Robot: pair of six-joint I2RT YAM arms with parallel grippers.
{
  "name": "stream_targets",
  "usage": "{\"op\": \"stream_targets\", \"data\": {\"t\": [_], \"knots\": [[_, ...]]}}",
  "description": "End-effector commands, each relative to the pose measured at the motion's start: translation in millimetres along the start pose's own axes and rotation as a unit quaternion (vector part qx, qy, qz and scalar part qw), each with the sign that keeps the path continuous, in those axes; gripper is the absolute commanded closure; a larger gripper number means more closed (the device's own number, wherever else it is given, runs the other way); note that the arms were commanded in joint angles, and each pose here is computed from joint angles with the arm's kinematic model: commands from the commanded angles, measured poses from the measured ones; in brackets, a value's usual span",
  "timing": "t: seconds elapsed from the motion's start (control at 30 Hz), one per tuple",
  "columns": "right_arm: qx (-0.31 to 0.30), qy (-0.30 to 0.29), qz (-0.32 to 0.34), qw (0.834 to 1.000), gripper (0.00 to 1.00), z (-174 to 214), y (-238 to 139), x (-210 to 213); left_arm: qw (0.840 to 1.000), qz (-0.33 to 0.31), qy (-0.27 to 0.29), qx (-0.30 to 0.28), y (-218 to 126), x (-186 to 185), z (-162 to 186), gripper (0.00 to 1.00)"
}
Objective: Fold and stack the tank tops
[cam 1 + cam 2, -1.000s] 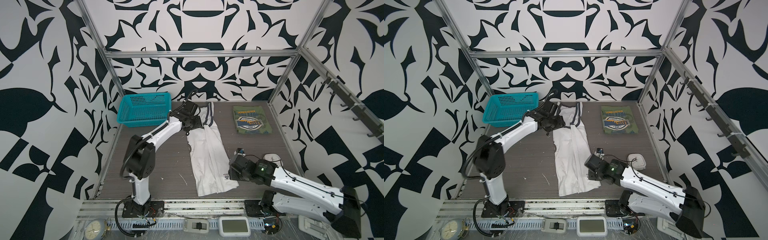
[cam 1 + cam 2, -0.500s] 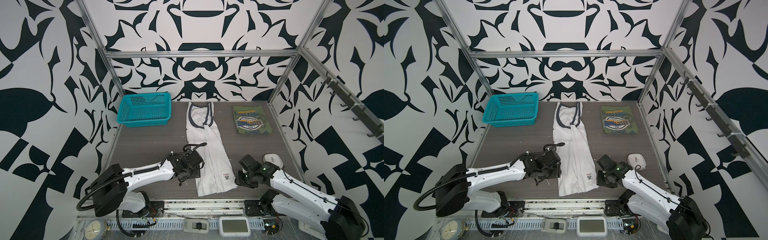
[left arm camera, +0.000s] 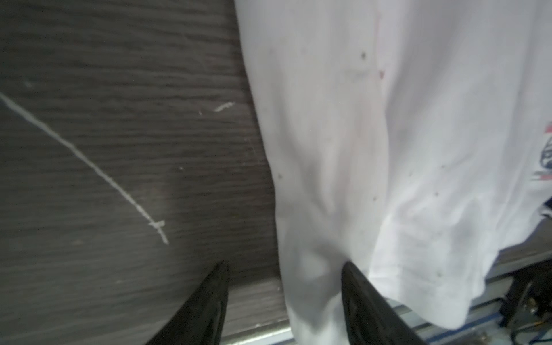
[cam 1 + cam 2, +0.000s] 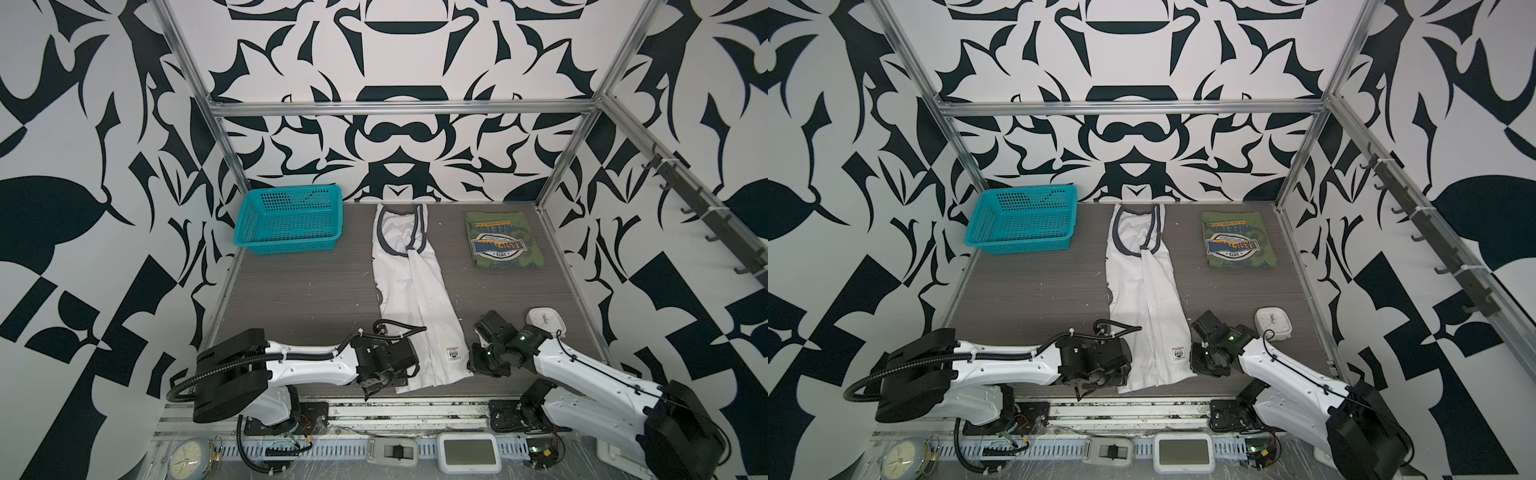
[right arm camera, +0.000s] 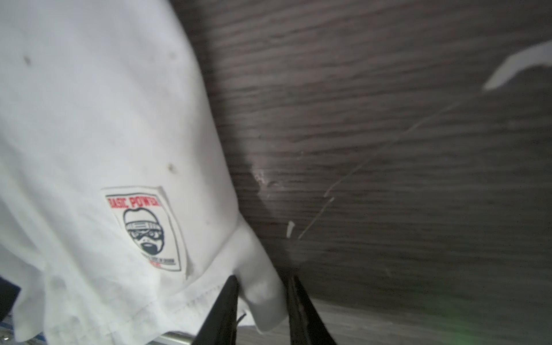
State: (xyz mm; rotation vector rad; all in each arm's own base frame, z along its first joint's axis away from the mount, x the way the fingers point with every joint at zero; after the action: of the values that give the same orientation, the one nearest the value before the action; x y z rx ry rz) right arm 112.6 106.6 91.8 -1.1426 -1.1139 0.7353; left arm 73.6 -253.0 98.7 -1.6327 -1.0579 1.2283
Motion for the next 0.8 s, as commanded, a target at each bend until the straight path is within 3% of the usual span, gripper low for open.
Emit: {"op": "stream_targets", "data": {"t": [0.0,0.23,0.47,0.77], "knots": [[0.005,-0.001,-0.006,1.000,0.79,1.2,1.8,-0.7,1.000,-0.001,-0.017,0.003,11.4,1.1,2.5,0.44],[0.008,0.003,-0.019,1.000,1.00,8.6,-2.2,-5.5,1.000,0.004,-0.002,0.005,13.4,-5.2,4.2,0.63],[0.002,-0.006,-0.013,1.000,1.00,22.9,-13.7,-3.6,0.999,0.006,0.027,-0.026,-5.8,-12.2,6.5,0.86],[-0.058,-0.040,-0.020,0.997,1.00,30.4,-61.9,16.5,0.993,0.020,0.065,-0.098,-57.7,-28.5,5.8,1.00]]}}
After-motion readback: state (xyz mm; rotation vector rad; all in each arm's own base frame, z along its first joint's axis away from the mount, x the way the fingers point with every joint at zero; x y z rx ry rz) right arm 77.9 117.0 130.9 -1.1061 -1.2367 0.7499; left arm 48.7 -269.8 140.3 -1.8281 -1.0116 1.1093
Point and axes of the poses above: each gripper's point midway between its finger pads, its own y axis out along the fingers, its own x axis along the line the jaws close on, z = x × y, the point moved 8 cm from there along -y, back along the fingers, and after that the axes turned 11 degrees about y, right-handed, at the moved point
